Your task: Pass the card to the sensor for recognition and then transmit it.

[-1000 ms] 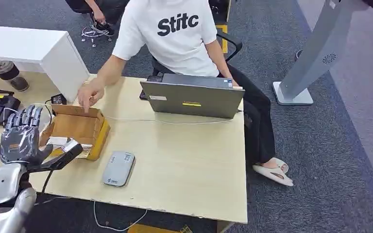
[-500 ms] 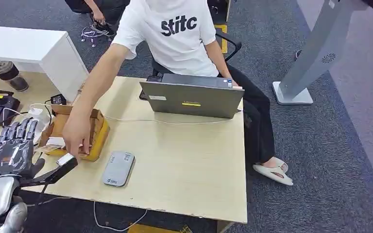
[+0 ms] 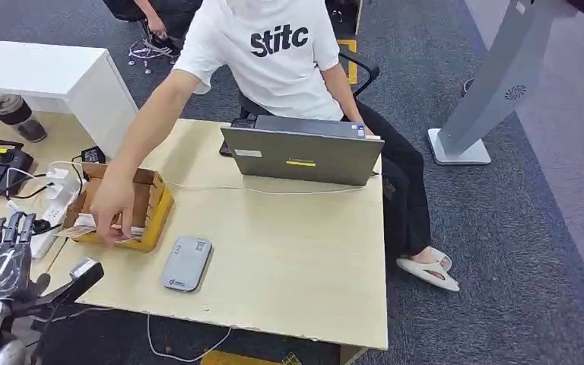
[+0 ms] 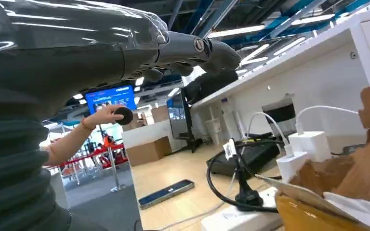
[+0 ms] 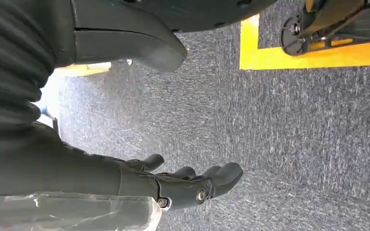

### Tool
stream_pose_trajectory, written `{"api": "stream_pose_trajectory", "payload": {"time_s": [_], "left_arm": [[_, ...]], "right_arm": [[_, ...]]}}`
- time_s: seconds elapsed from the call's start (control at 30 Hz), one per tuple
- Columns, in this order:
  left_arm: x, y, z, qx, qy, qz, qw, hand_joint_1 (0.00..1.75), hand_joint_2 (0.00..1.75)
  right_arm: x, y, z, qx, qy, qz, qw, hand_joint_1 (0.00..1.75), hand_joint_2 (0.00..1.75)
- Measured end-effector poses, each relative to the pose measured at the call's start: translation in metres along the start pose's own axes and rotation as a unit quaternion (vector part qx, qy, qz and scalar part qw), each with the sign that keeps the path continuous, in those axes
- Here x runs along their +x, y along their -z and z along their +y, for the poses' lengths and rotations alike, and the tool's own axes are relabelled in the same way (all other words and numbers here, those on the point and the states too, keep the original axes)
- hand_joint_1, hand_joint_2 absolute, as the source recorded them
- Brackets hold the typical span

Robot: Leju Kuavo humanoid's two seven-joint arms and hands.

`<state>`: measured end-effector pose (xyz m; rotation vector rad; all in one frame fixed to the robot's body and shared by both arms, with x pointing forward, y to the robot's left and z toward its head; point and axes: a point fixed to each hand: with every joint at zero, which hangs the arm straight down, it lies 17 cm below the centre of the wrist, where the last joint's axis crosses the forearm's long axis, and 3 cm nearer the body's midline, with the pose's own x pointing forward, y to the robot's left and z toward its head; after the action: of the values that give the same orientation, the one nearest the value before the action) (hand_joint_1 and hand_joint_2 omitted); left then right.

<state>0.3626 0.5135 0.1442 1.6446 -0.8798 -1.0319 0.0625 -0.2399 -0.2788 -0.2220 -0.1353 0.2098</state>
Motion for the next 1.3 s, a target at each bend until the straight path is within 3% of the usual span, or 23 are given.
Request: {"api": "stream_pose_trajectory", "payload": {"time_s": [1.3], "left_arm": [[0.021,0.029,-0.031,-0.013,0.005,0.0,1.0,0.0,1.75]], "right_arm": [[0.003,-0.001,0.003,0.006,-0.026,-0.008,1.0,0.0,1.75]]}}
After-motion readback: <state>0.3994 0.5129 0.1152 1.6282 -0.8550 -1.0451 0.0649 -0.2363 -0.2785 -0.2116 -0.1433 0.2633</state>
